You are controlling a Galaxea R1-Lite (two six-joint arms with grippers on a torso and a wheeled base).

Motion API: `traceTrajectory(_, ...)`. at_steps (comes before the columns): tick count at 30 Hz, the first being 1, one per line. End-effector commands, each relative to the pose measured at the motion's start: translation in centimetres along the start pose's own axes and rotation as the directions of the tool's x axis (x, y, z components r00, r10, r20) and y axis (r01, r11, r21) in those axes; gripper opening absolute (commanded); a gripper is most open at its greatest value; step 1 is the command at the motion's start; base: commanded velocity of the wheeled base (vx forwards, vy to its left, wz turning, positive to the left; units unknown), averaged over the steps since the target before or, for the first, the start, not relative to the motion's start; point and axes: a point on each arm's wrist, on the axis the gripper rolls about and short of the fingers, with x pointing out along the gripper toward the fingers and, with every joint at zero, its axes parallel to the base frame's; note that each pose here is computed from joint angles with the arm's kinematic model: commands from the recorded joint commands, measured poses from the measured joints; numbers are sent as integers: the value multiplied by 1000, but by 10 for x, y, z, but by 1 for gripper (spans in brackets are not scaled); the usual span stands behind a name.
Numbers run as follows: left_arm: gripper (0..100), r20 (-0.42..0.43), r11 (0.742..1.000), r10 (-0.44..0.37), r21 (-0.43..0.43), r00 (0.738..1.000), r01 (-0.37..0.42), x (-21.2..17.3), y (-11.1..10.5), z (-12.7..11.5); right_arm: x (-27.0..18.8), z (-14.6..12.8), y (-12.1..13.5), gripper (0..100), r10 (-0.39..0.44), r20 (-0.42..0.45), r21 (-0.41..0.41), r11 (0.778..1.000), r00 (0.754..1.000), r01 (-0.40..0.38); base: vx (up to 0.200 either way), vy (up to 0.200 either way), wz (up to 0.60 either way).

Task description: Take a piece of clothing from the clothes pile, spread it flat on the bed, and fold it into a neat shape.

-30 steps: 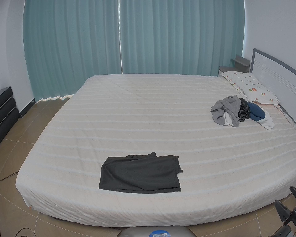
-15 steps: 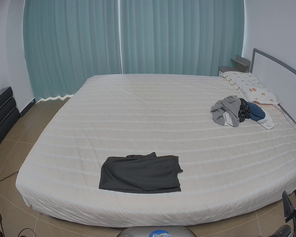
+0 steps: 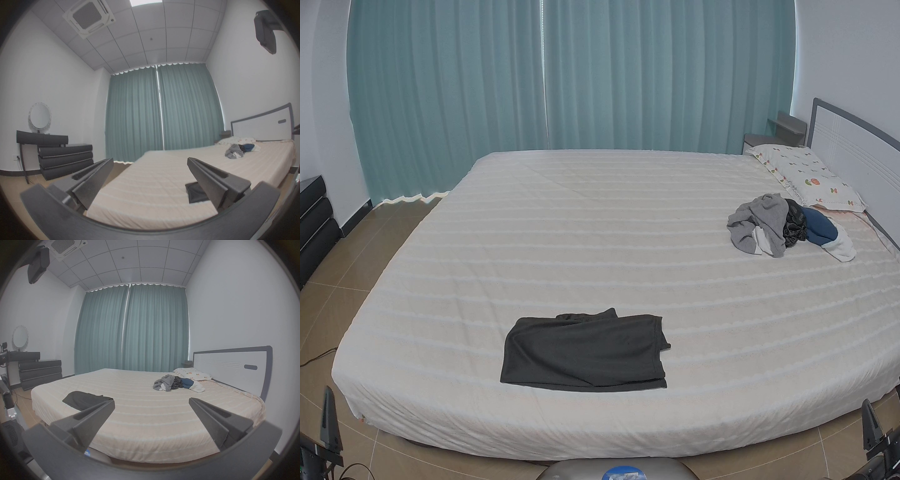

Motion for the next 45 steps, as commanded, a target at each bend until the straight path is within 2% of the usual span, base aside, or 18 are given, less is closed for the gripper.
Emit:
traceTrajectory(1, 100, -135, 999, -33, -8, 990, 32, -1, -2, -18, -1, -4, 2, 100, 57, 13, 21, 998, 998, -57, 0, 0, 0)
traceTrajectory(3, 100, -155, 997, -69, -53, 985, 62, -1, -3, -20, -2, -4, 3, 100, 99, 6, 55, 994, 995, -99, 0, 0, 0)
traceTrajectory(6, 100, -156, 990, -122, -87, 980, 109, -2, -4, -21, -2, -4, 3, 100, 102, 3, 84, 991, 995, -102, 0, 0, 0)
traceTrajectory(8, 100, -212, 988, -145, -83, 966, 130, -3, -5, -26, -2, -4, 3, 100, 96, 1, 74, 993, 995, -96, 0, 0, 0)
traceTrajectory(10, 100, -201, 985, -166, -85, 965, 152, -3, -5, -25, -2, -4, 3, 100, 99, 4, 53, 994, 995, -99, 0, 0, 0)
traceTrajectory(19, 100, -194, 986, -164, -65, 967, 155, -3, -5, -25, -3, -4, 4, 100, 133, -24, 93, 987, 991, -130, 0, 0, 0)
traceTrajectory(21, 100, -194, 986, -164, -65, 967, 155, -3, -5, -25, -2, -6, 4, 100, 131, -26, -27, 991, 991, -132, 0, 0, 0)
traceTrajectory(22, 100, -194, 986, -164, -65, 967, 155, -3, -5, -25, -2, -6, 4, 100, 131, -24, -49, 990, 991, -132, 0, 0, 0)
traceTrajectory(25, 100, -194, 986, -164, -63, 967, 155, -3, -5, -25, -2, -7, 4, 100, 135, -36, -6, 991, 990, -135, 0, 0, 0)
traceTrajectory(45, 100, -194, 986, -164, -72, 967, 153, -3, -5, -25, -2, -7, 4, 100, 130, -27, 2, 992, 991, -130, 0, 0, 0)
